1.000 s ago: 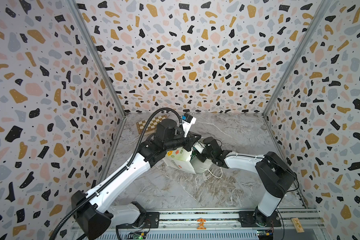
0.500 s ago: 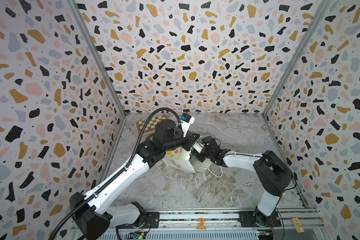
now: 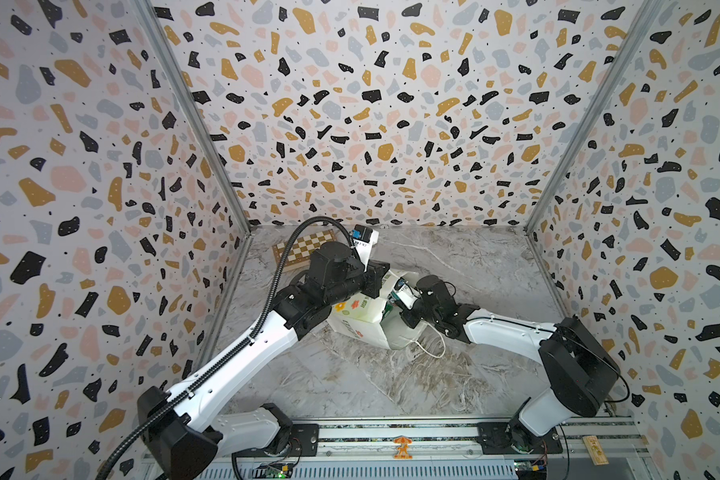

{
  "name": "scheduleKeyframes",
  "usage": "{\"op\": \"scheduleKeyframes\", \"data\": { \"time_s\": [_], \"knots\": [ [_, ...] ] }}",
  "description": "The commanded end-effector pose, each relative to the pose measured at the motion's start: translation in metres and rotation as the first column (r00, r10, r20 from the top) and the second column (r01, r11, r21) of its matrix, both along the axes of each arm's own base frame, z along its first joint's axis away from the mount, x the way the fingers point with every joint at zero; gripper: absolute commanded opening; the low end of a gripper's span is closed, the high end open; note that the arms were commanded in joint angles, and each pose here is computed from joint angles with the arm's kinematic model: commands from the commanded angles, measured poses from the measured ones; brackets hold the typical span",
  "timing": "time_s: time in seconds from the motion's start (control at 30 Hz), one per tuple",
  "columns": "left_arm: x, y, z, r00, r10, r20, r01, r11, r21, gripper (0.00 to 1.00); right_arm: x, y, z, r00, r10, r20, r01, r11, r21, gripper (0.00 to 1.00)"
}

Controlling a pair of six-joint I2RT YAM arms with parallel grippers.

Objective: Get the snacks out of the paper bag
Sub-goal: 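Close the right gripper on the teal Fox's packet inside the bag, then pull the teal packet out of the bag with the right gripper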

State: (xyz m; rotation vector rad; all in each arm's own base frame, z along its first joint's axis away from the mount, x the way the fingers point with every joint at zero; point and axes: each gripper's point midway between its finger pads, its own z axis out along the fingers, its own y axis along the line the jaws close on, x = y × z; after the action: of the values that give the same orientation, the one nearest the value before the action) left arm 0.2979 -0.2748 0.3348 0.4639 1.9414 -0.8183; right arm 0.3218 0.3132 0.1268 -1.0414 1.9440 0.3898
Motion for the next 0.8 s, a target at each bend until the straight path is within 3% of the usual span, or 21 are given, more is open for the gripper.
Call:
{"op": "scheduleKeyframes", "data": {
  "time_s": [0.0, 0.57, 0.77],
  "knots": [
    [0.006, 0.002, 0.01, 0.999, 0.041, 0.035, -0.04, 0.999, -0.036, 0.0, -0.002, -0.003, 0.034, 0.998, -0.035, 0.049, 0.031, 0.996, 0.081, 0.0],
    [0.009, 0.008, 0.009, 0.996, 0.078, 0.046, -0.077, 0.997, -0.016, 0.0, -0.03, -0.056, 0.082, 0.988, -0.133, 0.075, 0.126, 0.988, 0.089, 0.0],
    [0.01, 0.01, 0.009, 0.995, 0.086, 0.051, -0.086, 0.996, -0.013, 0.0, -0.042, -0.073, 0.123, 0.976, -0.171, 0.136, 0.149, 0.976, 0.159, 0.0]
  ]
}}
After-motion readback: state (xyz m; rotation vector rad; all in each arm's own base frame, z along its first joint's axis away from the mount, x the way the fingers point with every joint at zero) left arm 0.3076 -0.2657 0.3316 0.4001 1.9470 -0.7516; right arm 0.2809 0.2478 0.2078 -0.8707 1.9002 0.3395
